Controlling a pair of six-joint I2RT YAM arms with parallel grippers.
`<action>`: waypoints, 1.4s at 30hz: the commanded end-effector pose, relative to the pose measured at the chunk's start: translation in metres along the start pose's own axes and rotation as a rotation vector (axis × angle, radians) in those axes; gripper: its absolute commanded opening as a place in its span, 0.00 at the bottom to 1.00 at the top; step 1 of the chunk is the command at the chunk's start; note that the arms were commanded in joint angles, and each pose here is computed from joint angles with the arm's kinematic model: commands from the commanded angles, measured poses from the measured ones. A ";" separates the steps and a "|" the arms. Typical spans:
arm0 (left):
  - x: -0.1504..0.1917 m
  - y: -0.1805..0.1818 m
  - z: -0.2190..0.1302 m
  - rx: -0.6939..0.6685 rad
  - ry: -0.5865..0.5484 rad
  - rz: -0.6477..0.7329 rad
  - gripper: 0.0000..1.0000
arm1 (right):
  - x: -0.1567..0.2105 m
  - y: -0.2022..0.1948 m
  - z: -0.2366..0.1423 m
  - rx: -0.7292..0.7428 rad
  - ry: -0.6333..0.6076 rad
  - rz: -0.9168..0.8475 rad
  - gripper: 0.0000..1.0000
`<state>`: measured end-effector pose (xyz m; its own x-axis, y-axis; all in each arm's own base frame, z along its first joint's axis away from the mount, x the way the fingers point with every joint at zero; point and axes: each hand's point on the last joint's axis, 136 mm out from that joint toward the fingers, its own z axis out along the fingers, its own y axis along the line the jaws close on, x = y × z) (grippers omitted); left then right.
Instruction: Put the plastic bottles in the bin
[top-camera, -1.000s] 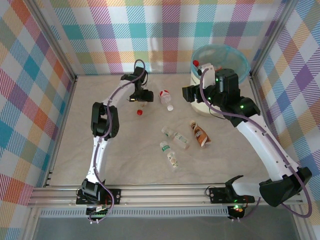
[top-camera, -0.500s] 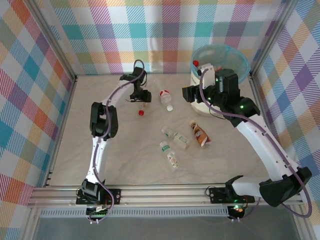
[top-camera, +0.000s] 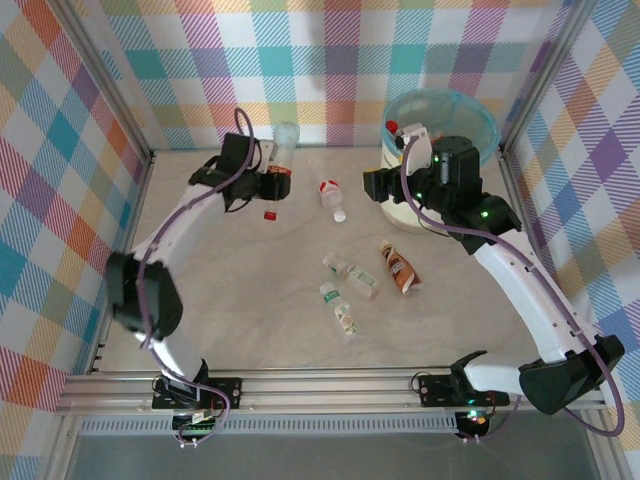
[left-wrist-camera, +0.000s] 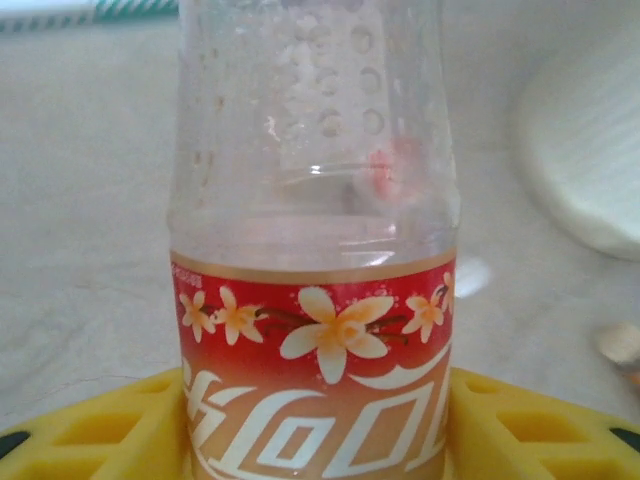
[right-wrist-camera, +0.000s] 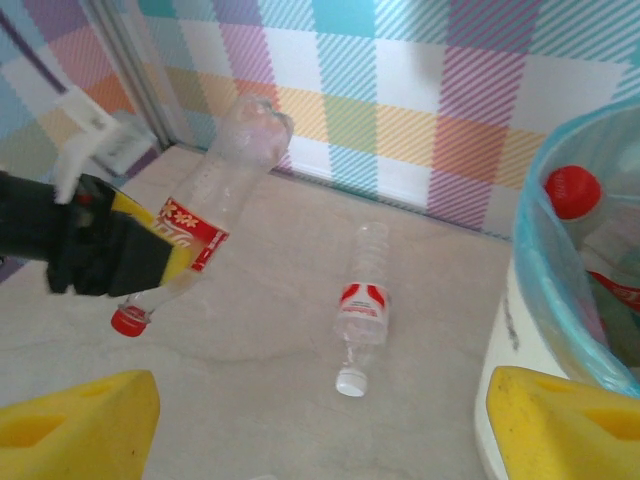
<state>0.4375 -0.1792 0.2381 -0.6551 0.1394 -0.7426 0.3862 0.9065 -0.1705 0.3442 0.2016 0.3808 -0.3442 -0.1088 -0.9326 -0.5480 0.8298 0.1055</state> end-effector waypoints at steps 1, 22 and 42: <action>-0.023 -0.067 -0.055 0.208 -0.228 0.306 0.56 | -0.032 0.028 -0.009 -0.148 -0.092 0.015 0.85; 0.007 -0.154 -0.151 0.500 -0.342 0.621 0.55 | -0.058 0.110 -0.022 -0.697 -0.119 0.074 0.90; -0.001 -0.142 -0.150 0.410 -0.335 0.596 0.80 | -0.070 0.097 -0.030 -0.585 -0.108 0.087 0.60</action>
<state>0.2844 -0.2508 0.3397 -0.0832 0.3974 -0.9139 0.8851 0.4508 0.1155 0.2998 0.2815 0.4407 -0.3938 0.0106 -0.9191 -0.8535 0.3671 0.3699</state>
